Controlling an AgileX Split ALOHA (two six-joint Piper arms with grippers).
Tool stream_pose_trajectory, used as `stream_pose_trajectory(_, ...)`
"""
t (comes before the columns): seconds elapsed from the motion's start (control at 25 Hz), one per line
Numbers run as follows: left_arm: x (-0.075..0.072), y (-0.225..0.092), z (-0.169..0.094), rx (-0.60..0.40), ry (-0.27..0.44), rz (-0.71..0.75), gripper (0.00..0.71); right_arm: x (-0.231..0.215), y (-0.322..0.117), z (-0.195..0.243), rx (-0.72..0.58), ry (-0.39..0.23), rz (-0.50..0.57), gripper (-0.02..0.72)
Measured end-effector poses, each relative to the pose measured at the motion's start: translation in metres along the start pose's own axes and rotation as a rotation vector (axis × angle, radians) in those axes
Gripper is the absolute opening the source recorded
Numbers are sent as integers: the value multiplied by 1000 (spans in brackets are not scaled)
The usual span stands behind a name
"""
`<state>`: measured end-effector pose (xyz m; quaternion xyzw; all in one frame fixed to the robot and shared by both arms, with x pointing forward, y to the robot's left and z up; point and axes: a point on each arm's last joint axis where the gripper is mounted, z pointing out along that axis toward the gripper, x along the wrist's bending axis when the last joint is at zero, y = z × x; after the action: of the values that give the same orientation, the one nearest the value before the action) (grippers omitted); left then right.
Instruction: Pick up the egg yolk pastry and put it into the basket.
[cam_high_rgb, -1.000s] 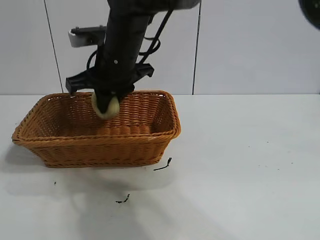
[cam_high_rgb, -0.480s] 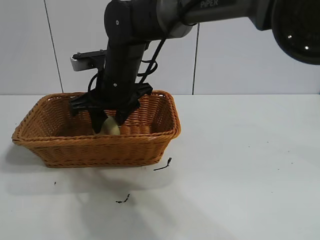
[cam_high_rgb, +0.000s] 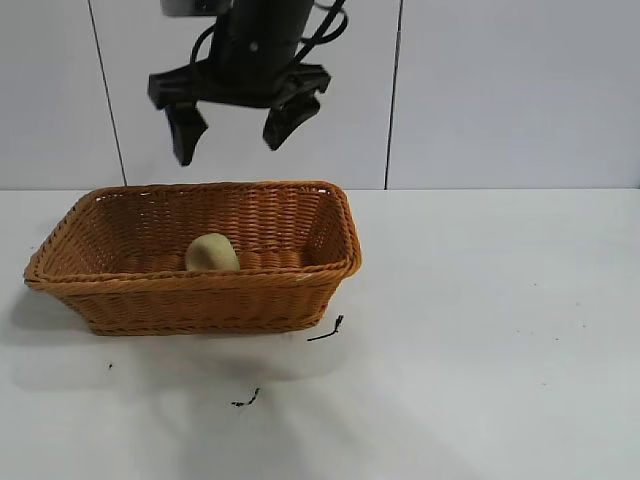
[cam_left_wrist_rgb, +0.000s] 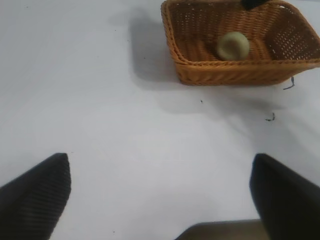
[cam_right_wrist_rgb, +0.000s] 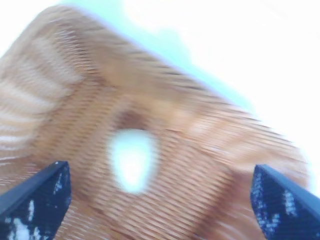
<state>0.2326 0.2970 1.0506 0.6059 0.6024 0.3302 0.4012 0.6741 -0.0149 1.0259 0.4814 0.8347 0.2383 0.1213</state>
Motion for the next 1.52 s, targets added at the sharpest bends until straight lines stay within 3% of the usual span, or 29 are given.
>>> stream_pose_trajectory(0.52, 0, 0, 0, 0, 0, 0, 695, -224, -40, -32, 123, -222, 334, 677)
stream_pose_trajectory(0.76, 0, 0, 0, 0, 0, 0, 695, -283, -67, -50, 125, -268, 457, 677)
stream_pose_trajectory(1.04, 0, 0, 0, 0, 0, 0, 695, -281, -101, -75, 223, -259, 484, 677)
stream_pose_trajectory(1.28, 0, 0, 0, 0, 0, 0, 695, -239, -140, -130, 289, -230, 483, 677)
stream_pose_trajectory(1.52, 0, 0, 0, 0, 0, 0, 695, -183, -197, -198, 276, -231, 475, 677)
